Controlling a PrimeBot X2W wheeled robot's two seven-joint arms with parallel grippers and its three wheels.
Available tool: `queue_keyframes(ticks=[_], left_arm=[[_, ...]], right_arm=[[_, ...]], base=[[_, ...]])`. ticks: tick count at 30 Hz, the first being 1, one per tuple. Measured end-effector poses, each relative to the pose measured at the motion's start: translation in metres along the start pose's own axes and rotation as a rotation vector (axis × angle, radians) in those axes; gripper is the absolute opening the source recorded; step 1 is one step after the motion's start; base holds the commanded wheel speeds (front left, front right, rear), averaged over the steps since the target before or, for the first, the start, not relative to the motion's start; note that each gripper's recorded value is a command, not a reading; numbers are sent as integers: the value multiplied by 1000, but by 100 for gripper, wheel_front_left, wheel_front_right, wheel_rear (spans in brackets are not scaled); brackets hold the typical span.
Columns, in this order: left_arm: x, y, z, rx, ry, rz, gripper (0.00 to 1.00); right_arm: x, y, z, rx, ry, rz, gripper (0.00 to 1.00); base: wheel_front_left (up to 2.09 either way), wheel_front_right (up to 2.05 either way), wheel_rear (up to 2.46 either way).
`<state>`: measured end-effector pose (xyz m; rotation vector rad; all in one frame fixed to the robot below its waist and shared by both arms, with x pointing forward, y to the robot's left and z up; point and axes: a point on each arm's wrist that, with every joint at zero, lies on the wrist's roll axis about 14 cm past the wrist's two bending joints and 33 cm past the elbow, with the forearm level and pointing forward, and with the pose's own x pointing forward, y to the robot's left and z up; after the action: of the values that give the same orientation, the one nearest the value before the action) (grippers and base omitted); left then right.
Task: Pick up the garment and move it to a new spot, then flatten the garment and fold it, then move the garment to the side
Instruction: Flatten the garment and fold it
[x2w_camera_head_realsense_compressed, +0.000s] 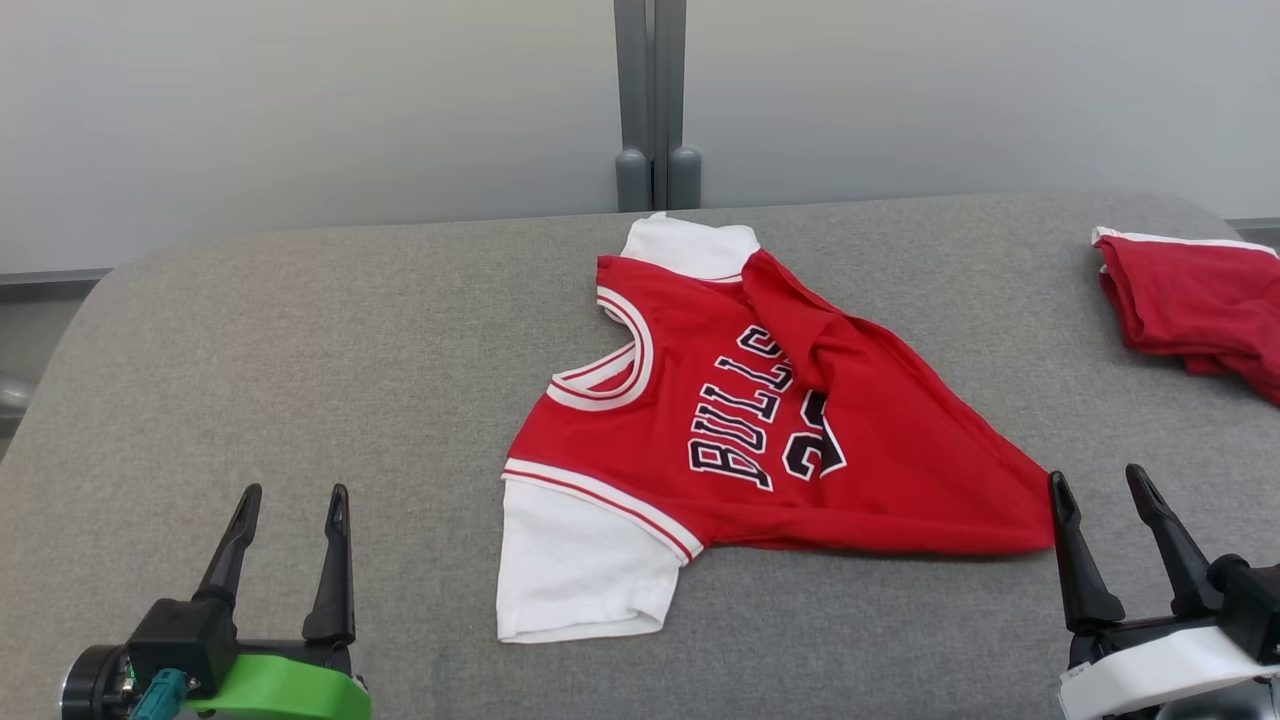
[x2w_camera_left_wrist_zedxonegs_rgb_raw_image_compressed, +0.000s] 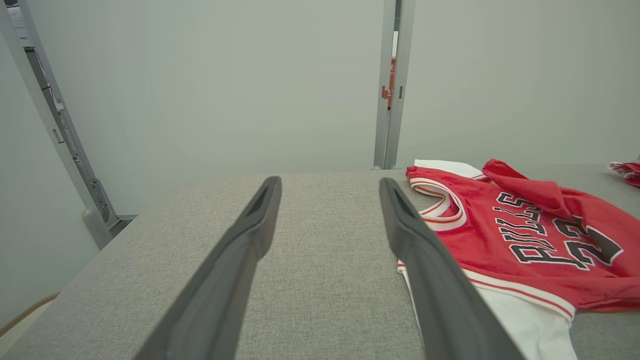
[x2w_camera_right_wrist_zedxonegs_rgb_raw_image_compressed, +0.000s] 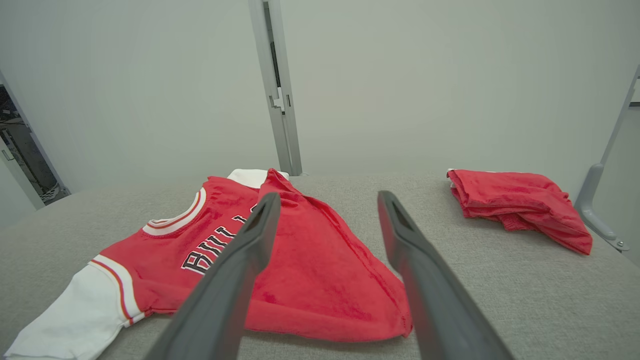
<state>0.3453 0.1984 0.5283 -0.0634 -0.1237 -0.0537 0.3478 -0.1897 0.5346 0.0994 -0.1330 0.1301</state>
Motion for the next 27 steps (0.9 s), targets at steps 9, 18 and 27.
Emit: queue_keyframes(ticks=[9,18,27], left_arm=[[-3,0,2,-13,0,2,100],[-6,3,4,-23,-2,11,100],[-8,6,5,-14,-2,14,100]], right_arm=[[1,8,-2,13,3,16,100],[2,13,-4,16,9,30,100],[2,15,-5,16,14,36,100]], base=[[0,0,0],[0,0,0],[0,0,0]])
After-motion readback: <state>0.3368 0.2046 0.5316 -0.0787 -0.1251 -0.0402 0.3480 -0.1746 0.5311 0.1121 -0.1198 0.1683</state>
